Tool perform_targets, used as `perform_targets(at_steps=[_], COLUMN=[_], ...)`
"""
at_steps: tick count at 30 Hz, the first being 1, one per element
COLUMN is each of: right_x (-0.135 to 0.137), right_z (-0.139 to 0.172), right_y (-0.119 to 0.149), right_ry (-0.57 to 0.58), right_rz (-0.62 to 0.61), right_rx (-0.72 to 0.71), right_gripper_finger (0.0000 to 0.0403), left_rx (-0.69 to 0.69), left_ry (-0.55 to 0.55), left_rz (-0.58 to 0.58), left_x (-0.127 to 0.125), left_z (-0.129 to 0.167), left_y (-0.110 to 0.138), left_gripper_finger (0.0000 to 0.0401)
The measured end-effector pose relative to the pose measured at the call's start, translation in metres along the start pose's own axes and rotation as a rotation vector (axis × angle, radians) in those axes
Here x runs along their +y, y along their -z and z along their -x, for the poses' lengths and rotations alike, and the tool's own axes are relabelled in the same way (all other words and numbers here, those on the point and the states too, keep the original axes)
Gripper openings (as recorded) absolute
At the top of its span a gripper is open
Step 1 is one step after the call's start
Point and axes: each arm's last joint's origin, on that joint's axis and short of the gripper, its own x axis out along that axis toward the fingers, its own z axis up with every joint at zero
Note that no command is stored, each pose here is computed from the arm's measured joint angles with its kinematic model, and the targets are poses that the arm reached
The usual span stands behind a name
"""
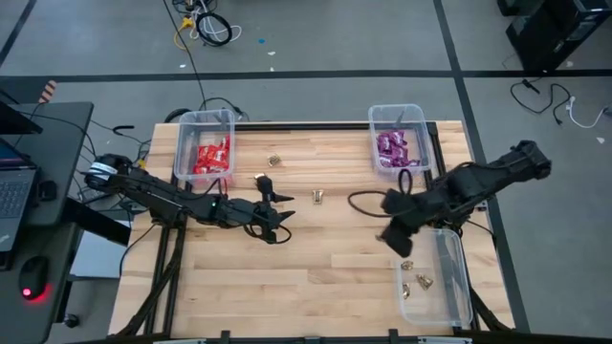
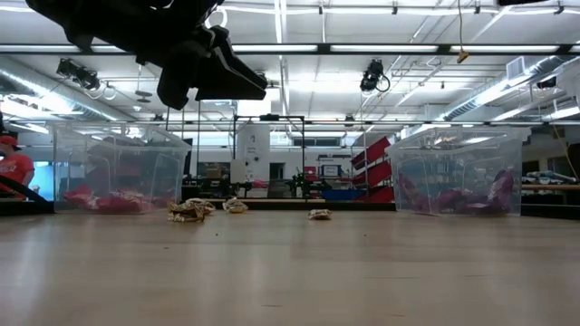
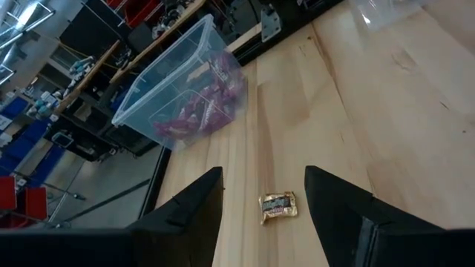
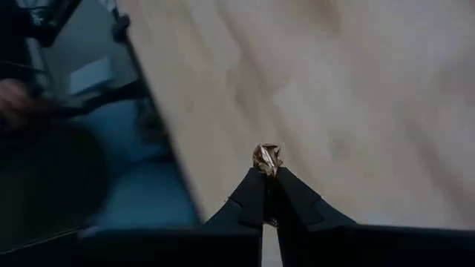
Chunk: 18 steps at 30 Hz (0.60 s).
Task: Sort candy
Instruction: Put the yellow candy into the bottom right transparent bin
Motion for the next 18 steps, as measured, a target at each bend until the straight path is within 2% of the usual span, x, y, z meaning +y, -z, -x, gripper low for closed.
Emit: perform_targets(at_steps=[2, 4, 9, 12, 14, 18], right_x=[-0.001, -0.005, -0.016, -0.023, -0.025, -0.029], right_z=[0.007, 0.012, 0.021, 0.024, 0.023, 0.01], right_y=[0.009, 0.019, 0.042, 0.053, 0.058, 0.066], right_ry=[-0.023, 0.003, 0.167, 0.3, 0.37, 0.409], right_rz=[-0.105, -0.218, -0.432, -0.471, -0.453, -0.414], right_rx=[0.08, 0.155, 0.317, 0.351, 0.339, 0.301], right_gripper_finger=[0.0013, 0.0013, 0.0013, 0.0013, 0.0013, 0.0011], left_rx=[0.002, 0.002, 0.016, 0.025, 0.032, 0.057], left_ry=[0.001, 0.0, -0.046, -0.066, -0.078, -0.097], left_rz=[-0.001, -0.001, 0.006, 0.007, 0.008, -0.001], left_x=[0.0, 0.0, 0.002, 0.002, 0.003, 0.003], left_z=[0.0, 0.0, 0.0, 0.0, 0.0, 0.0], left_y=[0.0, 0.0, 0.0, 0.0, 0.0, 0.002], left_gripper_finger=[0.0193, 0.0193, 0.0193, 0.0193, 0.0193, 0.0193])
